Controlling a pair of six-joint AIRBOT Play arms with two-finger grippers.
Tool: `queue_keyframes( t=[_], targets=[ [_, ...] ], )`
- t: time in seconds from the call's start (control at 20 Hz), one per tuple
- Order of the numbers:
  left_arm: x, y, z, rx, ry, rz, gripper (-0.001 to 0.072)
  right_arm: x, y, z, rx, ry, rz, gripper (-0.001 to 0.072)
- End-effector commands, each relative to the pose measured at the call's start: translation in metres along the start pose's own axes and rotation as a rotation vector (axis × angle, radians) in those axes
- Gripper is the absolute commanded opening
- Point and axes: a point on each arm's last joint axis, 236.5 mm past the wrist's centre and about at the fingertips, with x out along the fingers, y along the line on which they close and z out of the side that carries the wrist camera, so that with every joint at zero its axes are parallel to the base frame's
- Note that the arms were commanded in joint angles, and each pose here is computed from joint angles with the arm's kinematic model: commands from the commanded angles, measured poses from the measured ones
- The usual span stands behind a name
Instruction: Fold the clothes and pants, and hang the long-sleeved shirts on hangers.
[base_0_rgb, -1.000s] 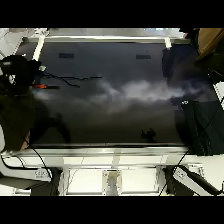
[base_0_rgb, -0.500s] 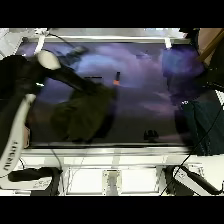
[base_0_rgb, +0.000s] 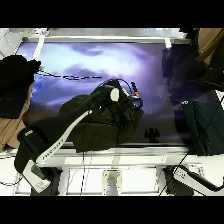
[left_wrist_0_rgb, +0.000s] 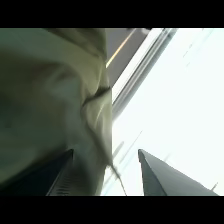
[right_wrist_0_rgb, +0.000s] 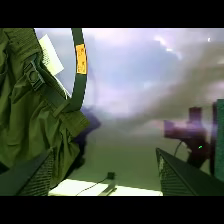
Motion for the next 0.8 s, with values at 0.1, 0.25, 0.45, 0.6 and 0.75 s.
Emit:
queue_keyframes(
  t=[0.1,0.25,0.45,0.6,0.75],
  targets=[
    [-0.149,0.090,-0.024,-0.171,-0.202,0.148,0.0493,0.030,0.011,0.007,0.041,0.038,0.131,0.0691],
    [-0.227,0.157,-0.075,-0.417,-0.358,0.219,0.0493,0.061,0.023,0.021,0.008,-0.002,0.145,0.0691],
    [-0.238,0.211,-0.172,-0.717,-0.384,0.202,0.0492,0.128,0.074,0.050,-0.080,-0.077,0.183,0.0690],
    [-0.191,0.230,-0.238,-0.927,-0.344,0.121,0.0492,0.197,0.118,0.058,-0.165,-0.111,0.185,0.0690],
    [-0.139,0.235,-0.265,-1.039,-0.358,0.024,0.0493,0.273,0.151,0.040,-0.171,-0.060,0.218,0.0590]
  ],
)
